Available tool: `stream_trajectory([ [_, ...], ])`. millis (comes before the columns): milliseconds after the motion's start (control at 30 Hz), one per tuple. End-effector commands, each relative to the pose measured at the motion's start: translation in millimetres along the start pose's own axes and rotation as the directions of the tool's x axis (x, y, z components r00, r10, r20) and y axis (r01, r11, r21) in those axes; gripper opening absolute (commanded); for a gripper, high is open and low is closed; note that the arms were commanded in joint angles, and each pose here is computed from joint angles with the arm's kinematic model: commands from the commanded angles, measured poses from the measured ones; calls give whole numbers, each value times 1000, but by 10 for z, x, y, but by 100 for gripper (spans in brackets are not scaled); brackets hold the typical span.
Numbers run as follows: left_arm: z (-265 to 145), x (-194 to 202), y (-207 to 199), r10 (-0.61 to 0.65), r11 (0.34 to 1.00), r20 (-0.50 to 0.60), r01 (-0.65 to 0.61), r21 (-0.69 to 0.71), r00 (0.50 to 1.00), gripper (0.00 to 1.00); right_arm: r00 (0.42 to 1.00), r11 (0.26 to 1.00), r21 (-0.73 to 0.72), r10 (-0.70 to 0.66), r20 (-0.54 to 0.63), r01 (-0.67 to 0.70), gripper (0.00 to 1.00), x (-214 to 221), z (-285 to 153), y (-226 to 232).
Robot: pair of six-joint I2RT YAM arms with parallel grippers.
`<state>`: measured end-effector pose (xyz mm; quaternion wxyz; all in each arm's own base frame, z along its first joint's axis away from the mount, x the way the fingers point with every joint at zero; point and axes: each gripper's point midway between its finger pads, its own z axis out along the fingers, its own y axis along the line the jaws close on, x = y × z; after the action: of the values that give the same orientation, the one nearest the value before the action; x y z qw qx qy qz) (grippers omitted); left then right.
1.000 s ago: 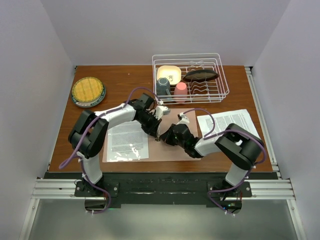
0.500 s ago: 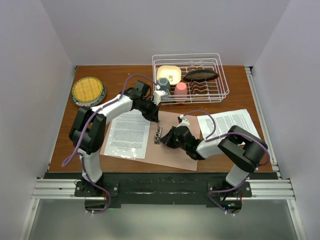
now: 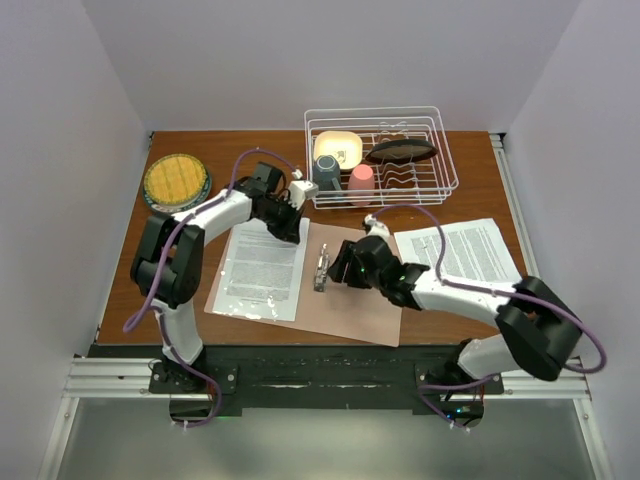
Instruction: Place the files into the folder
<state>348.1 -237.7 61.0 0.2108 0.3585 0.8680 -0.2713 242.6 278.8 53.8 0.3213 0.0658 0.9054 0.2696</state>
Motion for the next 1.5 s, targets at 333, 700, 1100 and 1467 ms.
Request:
stream_trajectory([
  [333, -347, 137, 83, 100, 991, 1, -99, -91, 995, 0, 947, 759, 569, 292, 135, -315, 98, -417, -1011, -1653],
  [700, -545, 19, -43, 133, 988, 30, -131, -81, 991, 0, 931, 566, 743, 273, 241, -358, 96, -429, -1357, -2034],
  [1100, -444, 234, -39, 118, 991, 1, -117, -69, 993, 0, 933, 547, 756, 203, 299, -361, 92, -813, -1071, -2046],
  [1467, -202, 442, 28, 82, 996, -38, -84, -45, 996, 0, 953, 513, 805, 116, 279, -298, 72, -940, -750, -2188],
])
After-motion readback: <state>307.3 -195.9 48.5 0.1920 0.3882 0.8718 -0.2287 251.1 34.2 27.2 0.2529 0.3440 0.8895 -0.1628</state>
